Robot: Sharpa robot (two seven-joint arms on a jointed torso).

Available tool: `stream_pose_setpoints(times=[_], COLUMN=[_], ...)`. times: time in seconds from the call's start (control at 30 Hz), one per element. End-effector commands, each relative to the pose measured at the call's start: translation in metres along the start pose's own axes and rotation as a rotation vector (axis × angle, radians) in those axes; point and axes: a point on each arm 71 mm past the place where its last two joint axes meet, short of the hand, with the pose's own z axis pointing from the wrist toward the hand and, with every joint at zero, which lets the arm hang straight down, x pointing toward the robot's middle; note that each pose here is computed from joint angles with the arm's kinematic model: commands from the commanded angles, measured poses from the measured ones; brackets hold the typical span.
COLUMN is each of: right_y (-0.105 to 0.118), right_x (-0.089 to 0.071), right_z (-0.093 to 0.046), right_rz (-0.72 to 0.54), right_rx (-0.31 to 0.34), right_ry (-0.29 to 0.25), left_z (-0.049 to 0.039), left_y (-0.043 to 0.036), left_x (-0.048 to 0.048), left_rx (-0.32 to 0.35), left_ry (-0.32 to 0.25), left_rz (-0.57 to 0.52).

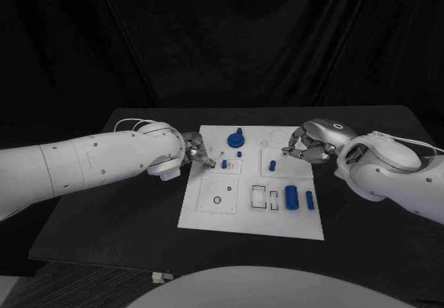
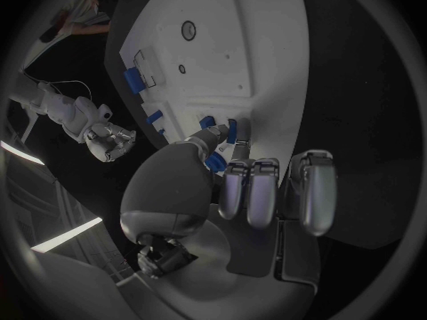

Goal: Assemble the parts on the task board

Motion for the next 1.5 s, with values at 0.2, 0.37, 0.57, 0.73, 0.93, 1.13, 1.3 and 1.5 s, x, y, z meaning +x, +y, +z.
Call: stream_pose_setpoints(times=[0.2, 0.37, 0.57, 0.73, 0.93, 1.13, 1.3, 1.5], right_y=[-0.0028, -0.0031, -0.0029, -0.0031, -0.0035, -0.0035, -0.0036, -0.0040], right_x=[0.0016, 0.0020, 0.0026, 0.0030, 0.0033, 0.0038, 0.0045, 0.0053], right_z=[-0.0007, -0.0007, -0.0005, -0.0006, -0.0009, -0.0008, -0.0008, -0.0011], right_rz=[-0.002, -0.003, -0.003, -0.003, -0.004, -0.004, -0.004, -0.005], right_rx=[0.024, 0.027, 0.029, 0.031, 0.033, 0.034, 0.035, 0.037], right_ry=[0.011, 0.014, 0.017, 0.021, 0.023, 0.027, 0.030, 0.035], left_z=[0.0015, 0.0017, 0.0021, 0.0027, 0.0034, 0.0046, 0.0053, 0.0063], left_y=[-0.0027, -0.0037, -0.0040, -0.0033, -0.0022, -0.0014, -0.0010, 0.0001], left_x=[0.0036, 0.0053, 0.0062, 0.0062, 0.0062, 0.0060, 0.0060, 0.0062], left_rx=[0.024, 0.028, 0.033, 0.032, 0.025, 0.022, 0.022, 0.019], left_ry=[0.028, 0.042, 0.053, 0.056, 0.062, 0.066, 0.069, 0.076], left_rz=[0.015, 0.021, 0.026, 0.028, 0.031, 0.034, 0.035, 0.038])
